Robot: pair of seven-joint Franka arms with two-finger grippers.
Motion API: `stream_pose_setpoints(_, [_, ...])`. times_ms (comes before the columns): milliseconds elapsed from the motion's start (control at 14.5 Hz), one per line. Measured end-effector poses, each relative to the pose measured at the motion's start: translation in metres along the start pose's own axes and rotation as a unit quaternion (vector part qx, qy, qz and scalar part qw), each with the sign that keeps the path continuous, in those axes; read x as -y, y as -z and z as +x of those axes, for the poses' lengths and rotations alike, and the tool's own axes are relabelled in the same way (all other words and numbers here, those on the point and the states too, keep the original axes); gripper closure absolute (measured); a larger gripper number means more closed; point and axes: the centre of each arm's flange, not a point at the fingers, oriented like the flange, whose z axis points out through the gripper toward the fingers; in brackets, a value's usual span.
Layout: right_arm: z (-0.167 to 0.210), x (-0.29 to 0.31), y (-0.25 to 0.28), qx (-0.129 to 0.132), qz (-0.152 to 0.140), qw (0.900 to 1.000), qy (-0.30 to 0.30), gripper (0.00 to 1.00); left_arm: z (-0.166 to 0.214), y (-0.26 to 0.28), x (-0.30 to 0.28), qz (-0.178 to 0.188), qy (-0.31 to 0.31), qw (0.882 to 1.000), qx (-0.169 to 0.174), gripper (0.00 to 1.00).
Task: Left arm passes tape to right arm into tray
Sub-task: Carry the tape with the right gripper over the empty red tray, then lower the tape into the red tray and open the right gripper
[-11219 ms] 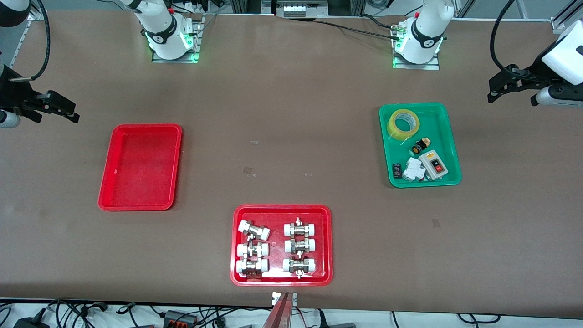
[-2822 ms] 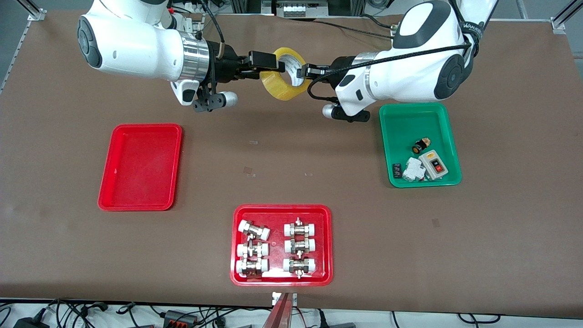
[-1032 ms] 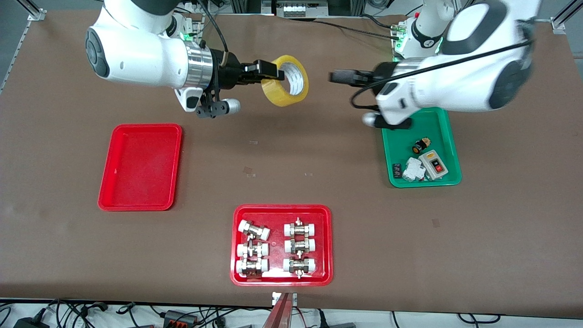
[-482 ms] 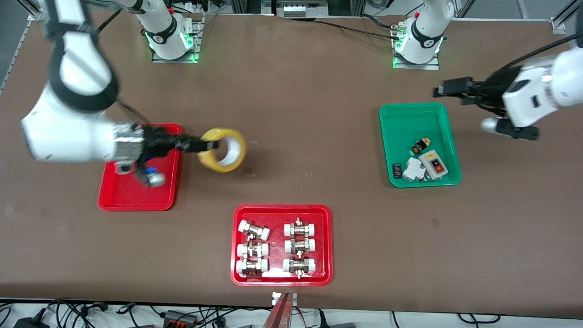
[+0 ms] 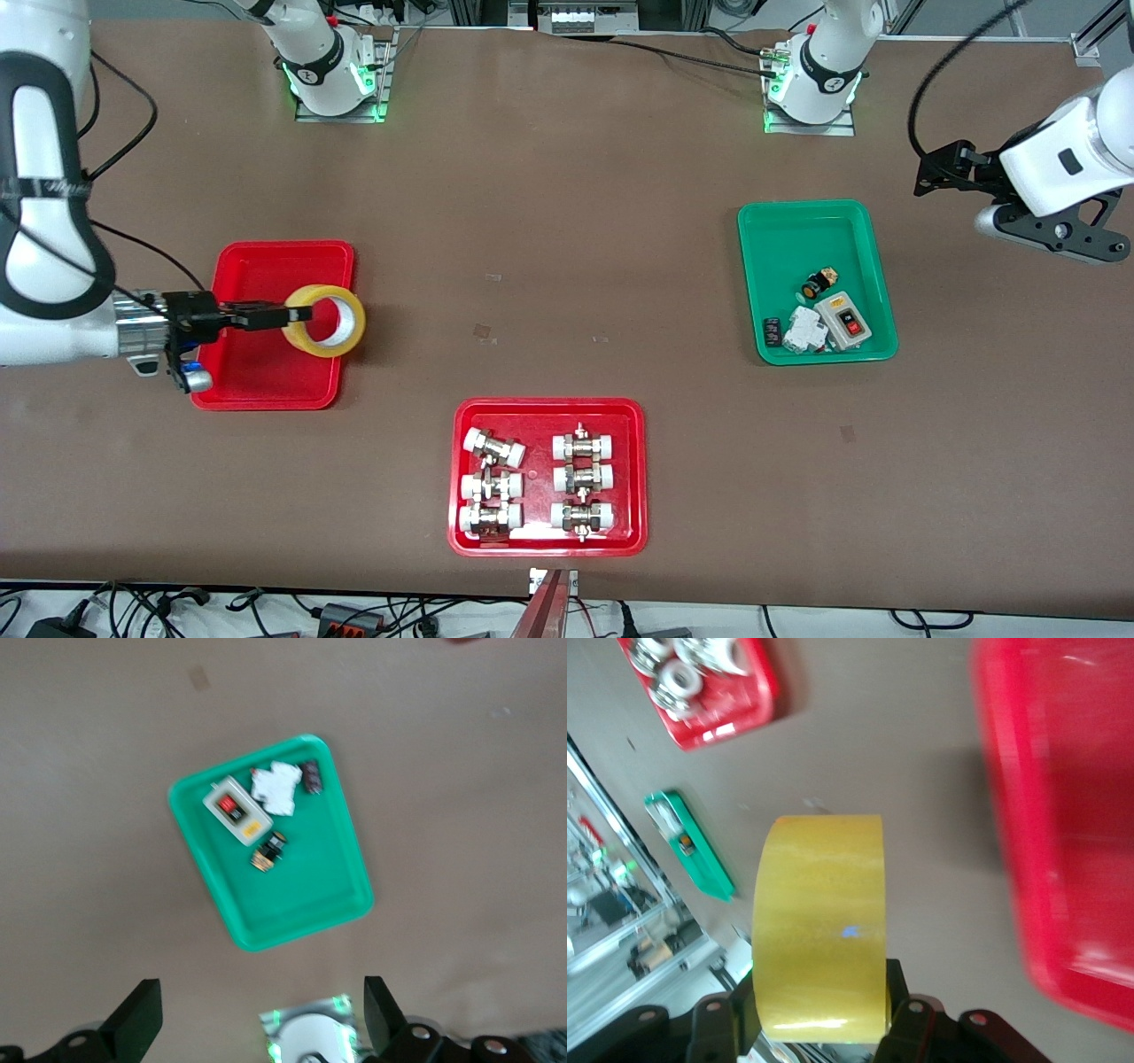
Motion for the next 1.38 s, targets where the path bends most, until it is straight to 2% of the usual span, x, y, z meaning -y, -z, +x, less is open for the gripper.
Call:
stream_pose_setpoints(138, [-0.002, -0.055, 0.014, 0.008, 0.004, 1.0, 0.025, 0.45, 0.006, 0.006, 0.008, 0.015, 0.011, 0.999, -0.03, 0.0])
stream_pose_setpoints(344, [-0.006, -0.111, 0.027, 0.006, 0.024, 0.998, 0.049, 0.45, 0.003, 0.007, 0.033, -0.006, 0.036, 0.998, -0.054, 0.0])
stream_pose_setpoints(482, [-0.004, -0.13, 0.023, 0.006, 0.033, 0.998, 0.062, 0.45, -0.007, 0.002, 0.043, -0.007, 0.054, 0.995, -0.082, 0.0])
stream_pose_setpoints(826, [0.013, -0.15, -0.002, 0.007, 0.034, 0.996, 0.084, 0.45, -0.033, 0.007, 0.038, 0.0, 0.071, 0.992, -0.105, 0.0])
stream_pose_setpoints(1101, [0.018, -0.16, -0.013, 0.01, 0.04, 0.995, 0.091, 0.45, -0.037, 0.008, 0.035, -0.002, 0.072, 0.992, -0.099, 0.0])
stream_pose_setpoints(1308, [0.019, -0.159, -0.013, 0.008, 0.041, 0.995, 0.092, 0.26, -0.041, 0.006, 0.04, 0.01, 0.077, 0.993, -0.084, 0.0])
stream_pose_setpoints(1377, [0.019, -0.159, -0.013, 0.007, 0.04, 0.995, 0.092, 0.12, -0.041, 0.005, 0.04, 0.011, 0.077, 0.994, -0.082, 0.0])
